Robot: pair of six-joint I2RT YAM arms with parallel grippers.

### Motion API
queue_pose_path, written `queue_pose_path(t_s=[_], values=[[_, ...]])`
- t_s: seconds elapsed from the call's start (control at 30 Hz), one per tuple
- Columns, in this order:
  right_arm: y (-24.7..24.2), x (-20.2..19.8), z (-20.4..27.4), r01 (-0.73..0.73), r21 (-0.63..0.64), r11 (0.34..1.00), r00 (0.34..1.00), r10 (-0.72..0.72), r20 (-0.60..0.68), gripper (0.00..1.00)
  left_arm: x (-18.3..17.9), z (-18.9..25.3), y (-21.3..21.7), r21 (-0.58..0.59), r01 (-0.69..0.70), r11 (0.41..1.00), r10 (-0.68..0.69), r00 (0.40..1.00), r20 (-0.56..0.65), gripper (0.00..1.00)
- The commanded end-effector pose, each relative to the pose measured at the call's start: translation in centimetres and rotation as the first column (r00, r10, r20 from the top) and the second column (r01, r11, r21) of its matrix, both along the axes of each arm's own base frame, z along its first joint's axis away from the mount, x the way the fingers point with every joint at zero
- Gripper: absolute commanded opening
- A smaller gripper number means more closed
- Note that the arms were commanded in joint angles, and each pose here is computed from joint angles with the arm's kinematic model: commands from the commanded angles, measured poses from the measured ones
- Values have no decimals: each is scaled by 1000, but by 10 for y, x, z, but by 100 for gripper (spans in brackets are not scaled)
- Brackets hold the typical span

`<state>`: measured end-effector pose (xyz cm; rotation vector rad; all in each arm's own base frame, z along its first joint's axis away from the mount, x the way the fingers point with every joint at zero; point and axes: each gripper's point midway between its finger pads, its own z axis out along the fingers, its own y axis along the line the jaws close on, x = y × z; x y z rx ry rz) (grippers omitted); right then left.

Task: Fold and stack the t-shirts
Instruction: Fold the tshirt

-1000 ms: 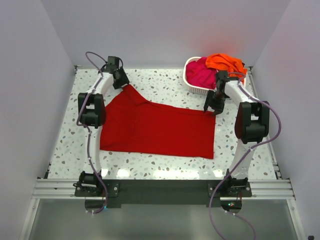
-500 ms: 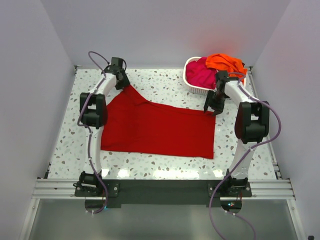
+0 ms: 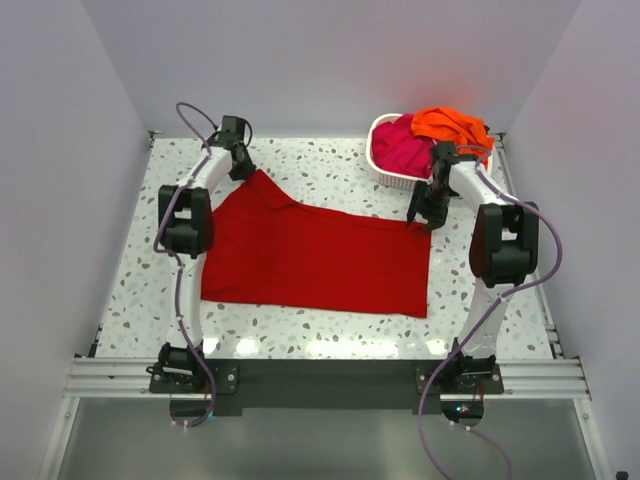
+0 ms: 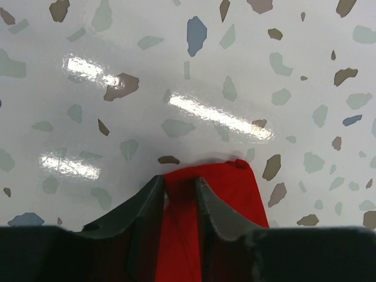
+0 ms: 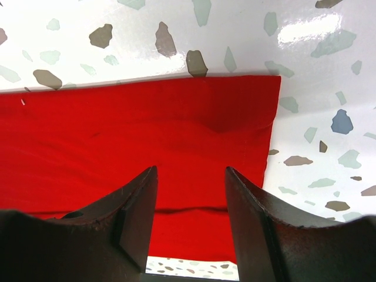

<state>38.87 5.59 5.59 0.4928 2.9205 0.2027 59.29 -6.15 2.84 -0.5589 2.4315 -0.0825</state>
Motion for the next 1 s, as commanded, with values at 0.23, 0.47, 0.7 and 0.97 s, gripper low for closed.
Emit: queue_pose_path(t_s=[0.23,0.47,0.7,0.97], values=[[-4,-4,-1,5,-20,1000,1000,-5,-10,52,-5,11,9,24,18,1000,-18,1000,-6,5],[-26,3,0,54,-49,997,999,-54,4,51,-1,52,8,4,19,1000,-19,998,67,0],[-46,7,-13,112,-40,993,994,-112,6,49,-3,87,5,-23,27,999,-24,993,119,0],[-45,15,-34,139,-22,990,990,-138,14,45,-15,101,1,-39,62,997,-57,991,119,0]])
